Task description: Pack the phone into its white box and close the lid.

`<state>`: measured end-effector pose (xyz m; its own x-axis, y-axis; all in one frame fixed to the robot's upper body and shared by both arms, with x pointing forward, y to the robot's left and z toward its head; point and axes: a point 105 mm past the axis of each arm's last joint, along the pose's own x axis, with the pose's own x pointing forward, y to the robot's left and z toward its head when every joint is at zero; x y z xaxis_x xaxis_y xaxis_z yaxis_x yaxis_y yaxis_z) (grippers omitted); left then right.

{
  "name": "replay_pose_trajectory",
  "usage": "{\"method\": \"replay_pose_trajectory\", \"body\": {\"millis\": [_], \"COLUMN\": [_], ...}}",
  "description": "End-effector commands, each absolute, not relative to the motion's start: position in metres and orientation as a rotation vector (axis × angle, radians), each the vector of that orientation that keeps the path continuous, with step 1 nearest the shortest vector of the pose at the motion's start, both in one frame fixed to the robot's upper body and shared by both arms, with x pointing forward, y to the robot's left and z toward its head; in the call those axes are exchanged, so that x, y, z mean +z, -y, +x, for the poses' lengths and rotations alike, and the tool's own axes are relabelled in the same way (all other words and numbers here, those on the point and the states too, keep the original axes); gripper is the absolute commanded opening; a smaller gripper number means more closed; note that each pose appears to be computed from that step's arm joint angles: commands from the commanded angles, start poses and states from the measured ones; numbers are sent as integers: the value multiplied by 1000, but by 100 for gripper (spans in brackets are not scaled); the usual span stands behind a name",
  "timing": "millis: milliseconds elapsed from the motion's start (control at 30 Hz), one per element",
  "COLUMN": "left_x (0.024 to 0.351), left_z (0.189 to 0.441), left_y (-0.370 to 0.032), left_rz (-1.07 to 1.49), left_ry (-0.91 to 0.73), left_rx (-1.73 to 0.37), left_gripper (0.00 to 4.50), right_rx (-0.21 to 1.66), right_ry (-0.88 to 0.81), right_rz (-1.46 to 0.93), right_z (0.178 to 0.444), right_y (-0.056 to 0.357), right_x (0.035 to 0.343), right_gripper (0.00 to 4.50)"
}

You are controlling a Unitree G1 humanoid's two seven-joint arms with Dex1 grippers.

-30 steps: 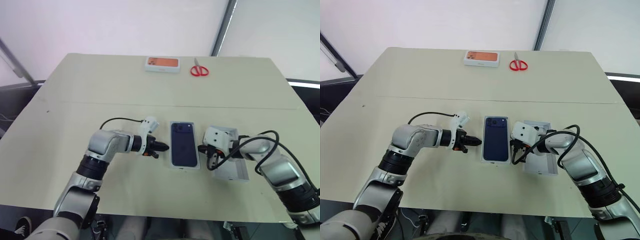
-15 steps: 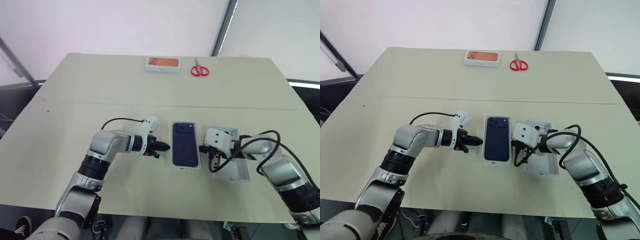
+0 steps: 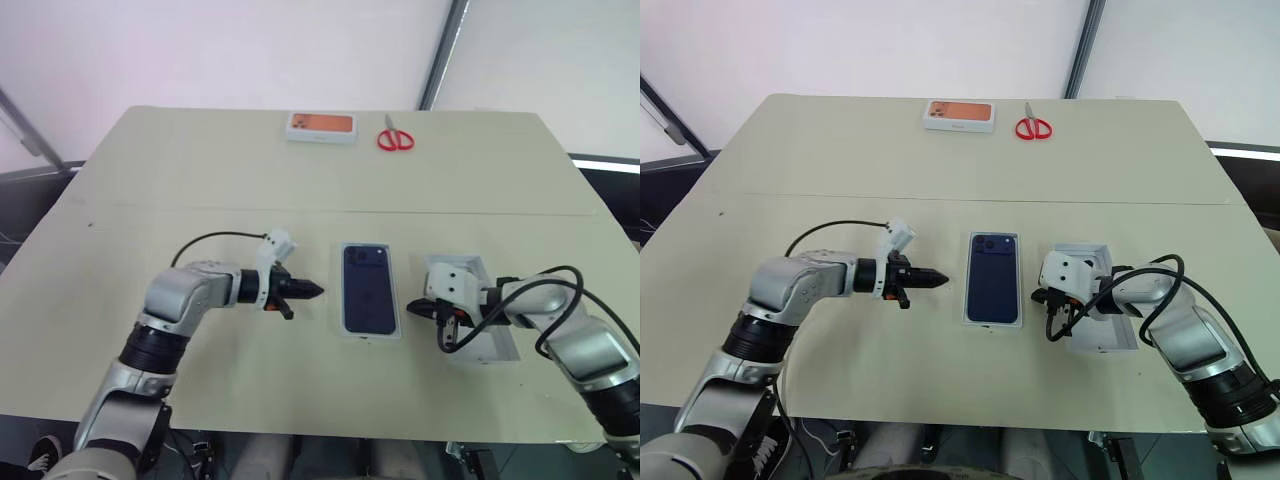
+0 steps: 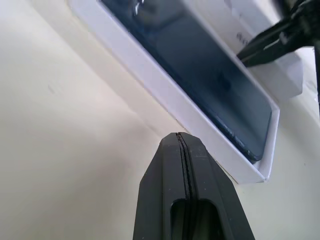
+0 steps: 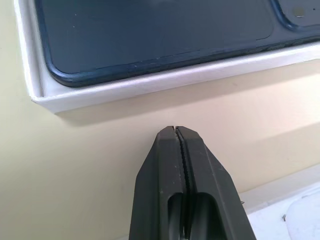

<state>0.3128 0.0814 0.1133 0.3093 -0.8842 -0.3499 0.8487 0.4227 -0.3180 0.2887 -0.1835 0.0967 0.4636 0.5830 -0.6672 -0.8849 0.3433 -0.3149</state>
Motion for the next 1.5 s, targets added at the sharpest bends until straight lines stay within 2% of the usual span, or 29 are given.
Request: {"method": "replay_pose_trajectory", "body": {"millis": [33,133,200,233,267,300,367,533,567,600,767,967,1100,1367,1500], "left_x": [138,144,145,145,144,145,150,162,163,164,163,160,158,154,153], "left_z": [313,312,309,308,306,305,301,306,312,316,317,315,313,309,309], "left_y": [-93,-107,-115,-118,-121,-125,-129,-133,-136,-138,-145,-140,-132,-124,-124], "left_rz": [6,-1,0,1,-17,-10,-17,22,11,2,65,52,37,39,30], "left_ry": [-339,-306,-310,-314,-334,-325,-313,-232,-224,-217,-194,-190,-184,-188,-191], "left_rx": [-1163,-1160,-1172,-1175,-1187,-1195,-1231,-1236,-1214,-1197,-1206,-1206,-1217,-1217,-1213], "left_gripper": [0,0,0,0,25,53,128,380,422,439,439,439,439,439,439], "right_rx": [913,846,850,857,863,860,814,714,692,677,538,464,390,378,344], "right_ry": [-376,-340,-388,-416,-443,-455,-455,-456,-479,-498,-650,-711,-706,-712,-729], "right_rz": [-665,-599,-555,-558,-553,-567,-525,-474,-434,-405,-167,-189,-202,-31,-67], "right_z": [302,303,294,288,283,280,281,287,286,285,275,259,262,256,258], "right_y": [185,189,197,201,205,209,213,212,212,211,208,202,210,196,197], "right_x": [121,132,132,130,128,129,137,155,154,153,140,130,131,117,121], "right_gripper": [3,3,3,27,56,86,181,446,450,450,450,450,450,450,450]}}
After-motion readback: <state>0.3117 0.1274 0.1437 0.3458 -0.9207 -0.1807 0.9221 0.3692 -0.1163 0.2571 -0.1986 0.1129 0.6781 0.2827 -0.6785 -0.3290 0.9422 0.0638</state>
